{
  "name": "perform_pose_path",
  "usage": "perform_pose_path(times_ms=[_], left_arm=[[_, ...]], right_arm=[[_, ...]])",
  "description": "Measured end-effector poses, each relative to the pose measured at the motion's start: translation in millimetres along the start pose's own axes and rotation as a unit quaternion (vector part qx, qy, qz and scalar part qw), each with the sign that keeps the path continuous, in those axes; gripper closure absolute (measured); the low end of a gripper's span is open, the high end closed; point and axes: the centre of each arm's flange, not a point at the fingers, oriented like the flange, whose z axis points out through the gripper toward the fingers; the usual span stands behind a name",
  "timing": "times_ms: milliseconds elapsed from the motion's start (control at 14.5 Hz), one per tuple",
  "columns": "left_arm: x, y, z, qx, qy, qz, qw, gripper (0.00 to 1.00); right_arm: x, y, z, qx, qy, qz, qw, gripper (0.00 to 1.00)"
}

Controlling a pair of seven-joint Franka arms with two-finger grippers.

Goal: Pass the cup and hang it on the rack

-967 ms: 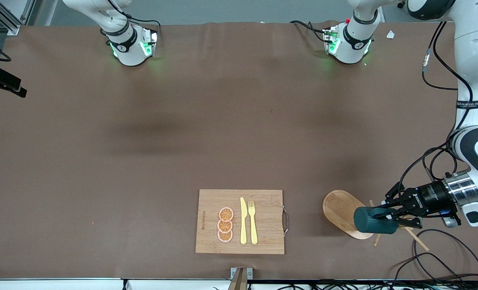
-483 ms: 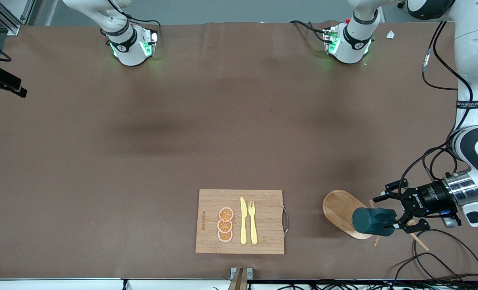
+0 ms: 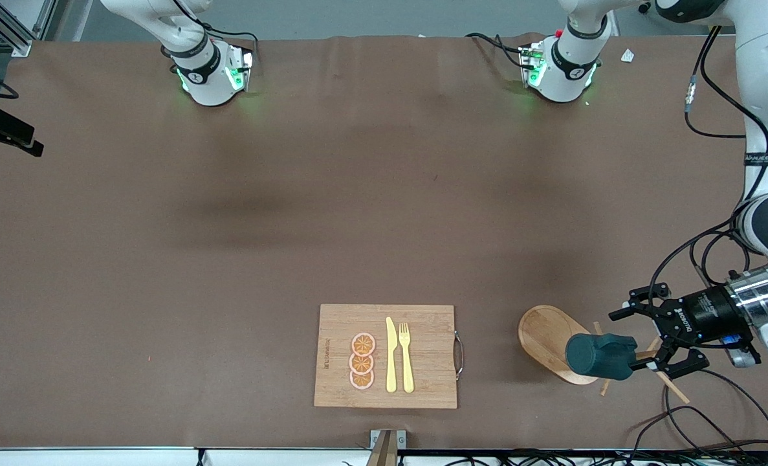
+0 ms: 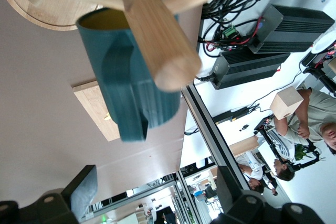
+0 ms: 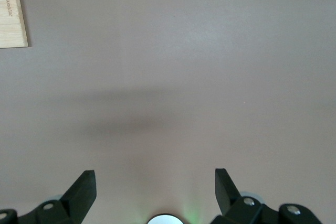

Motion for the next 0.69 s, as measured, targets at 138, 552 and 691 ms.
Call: perform_pose_path(times_ms=[138, 552, 691], left_arm=[[-11.9, -0.4, -2.1, 0.018, 0.003, 0.015, 1.0, 0.0], [-64.9, 1.7, -10.8, 0.069, 0.043, 0.082, 0.993, 0.0], [-85.2, -0.8, -13.2, 0.101, 0.068, 0.113, 0.986, 0.0]], right_arm=[[0.0, 0.0, 0.0, 0.0, 0.0, 0.0, 1.0, 0.0], [0.0, 0.0, 0.0, 0.0, 0.0, 0.0, 1.0, 0.0], [0.0, 0.0, 0.0, 0.0, 0.0, 0.0, 1.0, 0.0]])
